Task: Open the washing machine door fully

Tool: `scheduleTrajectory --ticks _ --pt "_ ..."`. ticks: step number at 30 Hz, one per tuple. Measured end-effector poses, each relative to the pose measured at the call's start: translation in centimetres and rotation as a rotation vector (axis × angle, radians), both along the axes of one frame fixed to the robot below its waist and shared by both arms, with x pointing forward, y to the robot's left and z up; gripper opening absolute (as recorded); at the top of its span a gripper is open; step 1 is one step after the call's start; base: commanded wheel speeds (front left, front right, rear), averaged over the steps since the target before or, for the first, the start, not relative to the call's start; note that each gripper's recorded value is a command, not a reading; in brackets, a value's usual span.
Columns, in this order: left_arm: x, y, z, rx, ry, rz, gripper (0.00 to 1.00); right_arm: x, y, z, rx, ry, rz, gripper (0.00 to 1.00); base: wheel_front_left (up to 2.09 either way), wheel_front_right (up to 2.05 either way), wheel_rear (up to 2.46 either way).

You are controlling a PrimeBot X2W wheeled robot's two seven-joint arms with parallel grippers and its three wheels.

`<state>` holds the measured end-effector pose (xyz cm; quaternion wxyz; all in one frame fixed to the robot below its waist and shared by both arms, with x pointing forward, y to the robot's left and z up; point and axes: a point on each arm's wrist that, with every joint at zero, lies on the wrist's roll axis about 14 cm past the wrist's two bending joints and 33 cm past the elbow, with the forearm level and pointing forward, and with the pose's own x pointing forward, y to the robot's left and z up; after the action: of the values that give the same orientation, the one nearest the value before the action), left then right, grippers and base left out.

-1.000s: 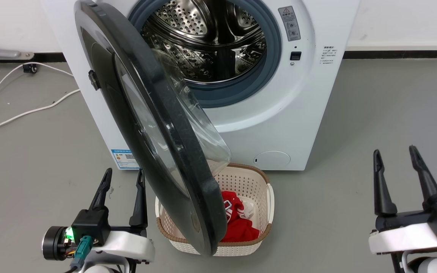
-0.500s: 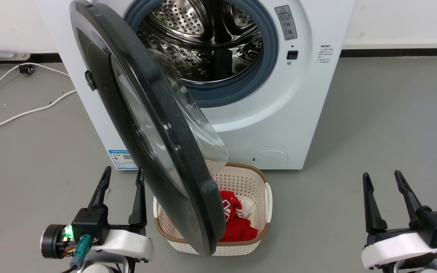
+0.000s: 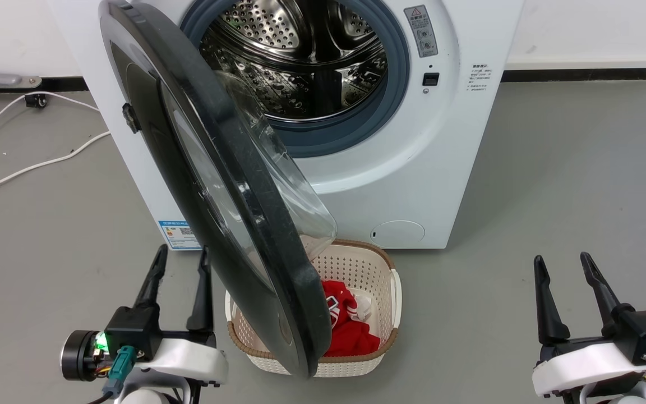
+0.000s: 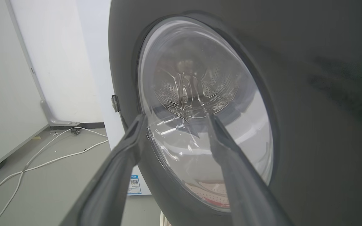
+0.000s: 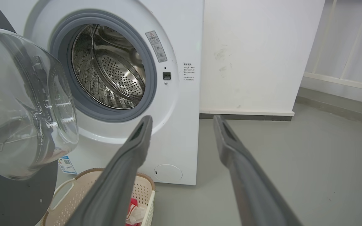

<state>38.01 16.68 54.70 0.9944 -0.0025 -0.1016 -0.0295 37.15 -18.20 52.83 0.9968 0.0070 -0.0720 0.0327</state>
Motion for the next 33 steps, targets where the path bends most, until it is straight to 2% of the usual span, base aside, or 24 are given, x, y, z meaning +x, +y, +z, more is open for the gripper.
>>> scheduleTrajectory --ticks 8,13,20,26,33 --pt "0.0 -0.1 0.9 -0.004 -0.027 -0.005 0.00 0.1 -0.1 0.0 0.001 0.001 -0.003 1.00 0.00 0.00 0.00" --pt "0.2 0.1 3.3 -0.011 -0.102 -0.001 0.00 0.2 -0.1 -0.2 0.005 0.004 -0.002 1.00 0.00 0.00 0.00" --pt "-0.3 0.5 11.0 0.000 -0.343 0.016 0.00 0.6 0.1 -0.2 0.014 0.004 0.001 1.00 0.00 0.00 0.00" --pt "-3.0 -0.4 18.3 0.011 -0.593 0.000 0.00 0.7 0.1 -0.3 0.019 0.007 0.003 1.00 0.00 0.00 0.00" --pt "-7.2 -3.9 23.7 0.009 -0.813 -0.127 0.00 0.7 0.0 -0.4 0.026 0.009 0.000 1.00 0.00 0.00 0.00"
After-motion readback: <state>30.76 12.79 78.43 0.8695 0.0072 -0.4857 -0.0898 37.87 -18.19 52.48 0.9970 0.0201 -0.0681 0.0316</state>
